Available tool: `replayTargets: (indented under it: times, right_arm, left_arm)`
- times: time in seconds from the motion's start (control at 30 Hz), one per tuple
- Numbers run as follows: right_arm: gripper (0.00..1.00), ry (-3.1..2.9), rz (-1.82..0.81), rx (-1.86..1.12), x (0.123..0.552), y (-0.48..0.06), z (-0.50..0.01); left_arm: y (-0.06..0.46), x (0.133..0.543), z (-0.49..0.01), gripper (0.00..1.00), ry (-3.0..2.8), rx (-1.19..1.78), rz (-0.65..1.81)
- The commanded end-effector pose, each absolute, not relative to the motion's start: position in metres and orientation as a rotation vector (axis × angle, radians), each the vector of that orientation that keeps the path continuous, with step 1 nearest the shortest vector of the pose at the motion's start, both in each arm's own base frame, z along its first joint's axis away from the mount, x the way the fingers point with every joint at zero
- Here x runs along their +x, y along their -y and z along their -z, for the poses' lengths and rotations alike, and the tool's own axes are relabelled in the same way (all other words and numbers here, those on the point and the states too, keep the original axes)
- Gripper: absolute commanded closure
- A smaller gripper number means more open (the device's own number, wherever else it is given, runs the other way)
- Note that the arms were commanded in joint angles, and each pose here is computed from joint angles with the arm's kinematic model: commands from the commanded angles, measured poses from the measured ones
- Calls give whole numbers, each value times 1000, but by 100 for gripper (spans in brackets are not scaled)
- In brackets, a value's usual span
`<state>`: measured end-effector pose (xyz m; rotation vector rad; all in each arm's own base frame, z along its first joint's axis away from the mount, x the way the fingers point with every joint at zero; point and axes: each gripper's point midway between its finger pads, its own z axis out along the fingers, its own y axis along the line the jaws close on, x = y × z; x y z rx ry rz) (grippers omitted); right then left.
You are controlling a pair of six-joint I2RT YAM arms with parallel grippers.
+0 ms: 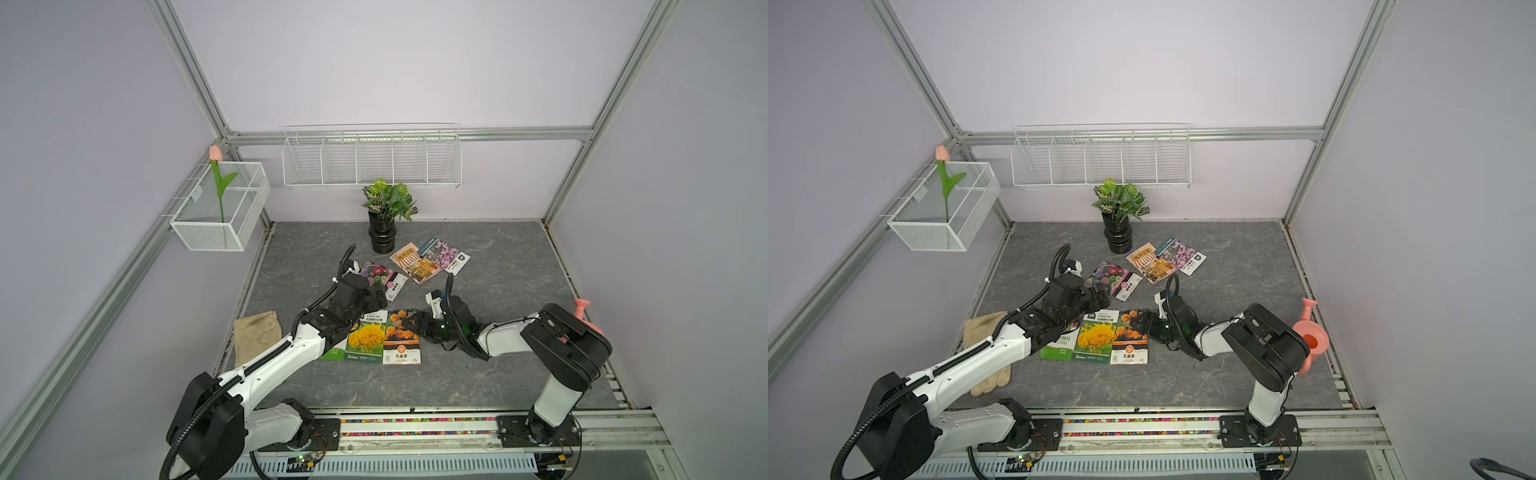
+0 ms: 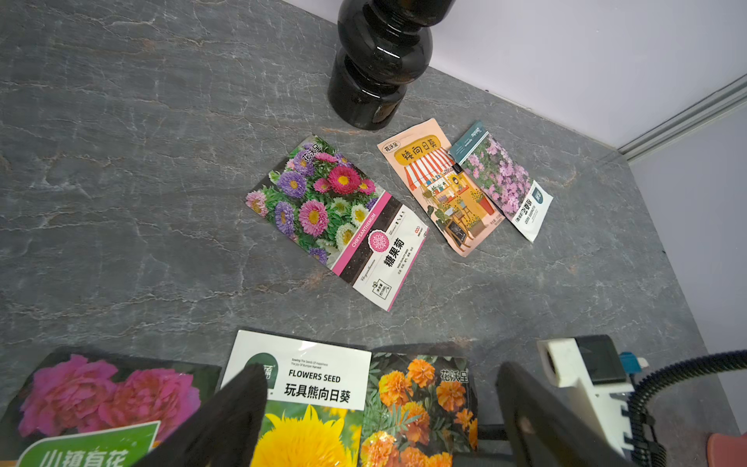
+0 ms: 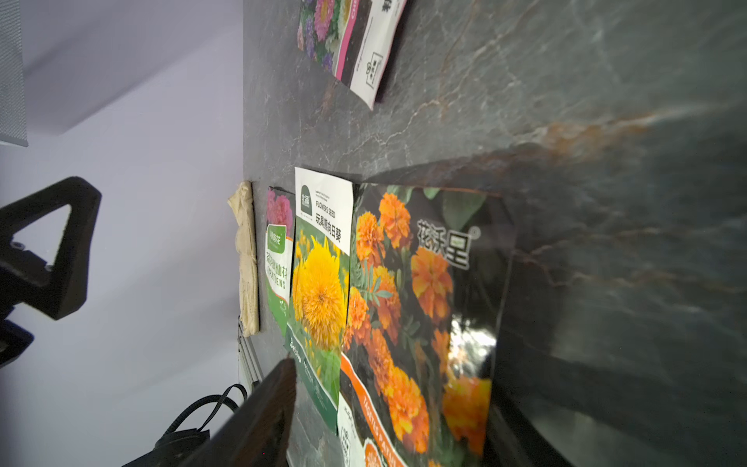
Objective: Arrange the seed packets in a row
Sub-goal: Place the seed packet at the center of the board.
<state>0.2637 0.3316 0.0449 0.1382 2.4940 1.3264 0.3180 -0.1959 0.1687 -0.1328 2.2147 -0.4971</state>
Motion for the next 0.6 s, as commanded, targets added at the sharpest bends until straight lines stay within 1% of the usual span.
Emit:
replayTargets:
  times: [0.0,0.07,0.2,0.3,0.4,0.57]
  right_arm:
    - [28,-2591,-1215,152,251,-327,-33]
    - [26,-2638,-1120,159,247,-321,-29]
    - [18,-2707,-832,172,247,-291,-25]
    - [12,-2691,-669,118,259,-274,-38]
    - [8,-2635,-704,84,288,-272,-58]
    - [8,-2561,-999,64,348,-293,-82]
  left_arm:
    - [191,318,-169,8,-2210,-161,484]
    - [191,318,-169,8,-2211,-160,482]
    - [190,319,-167,7,-2216,-164,469]
    - [190,324,-164,6,-2214,-173,444]
    - [191,337,-162,2,-2211,-197,422]
    - [191,381,-145,1,-2260,-282,458]
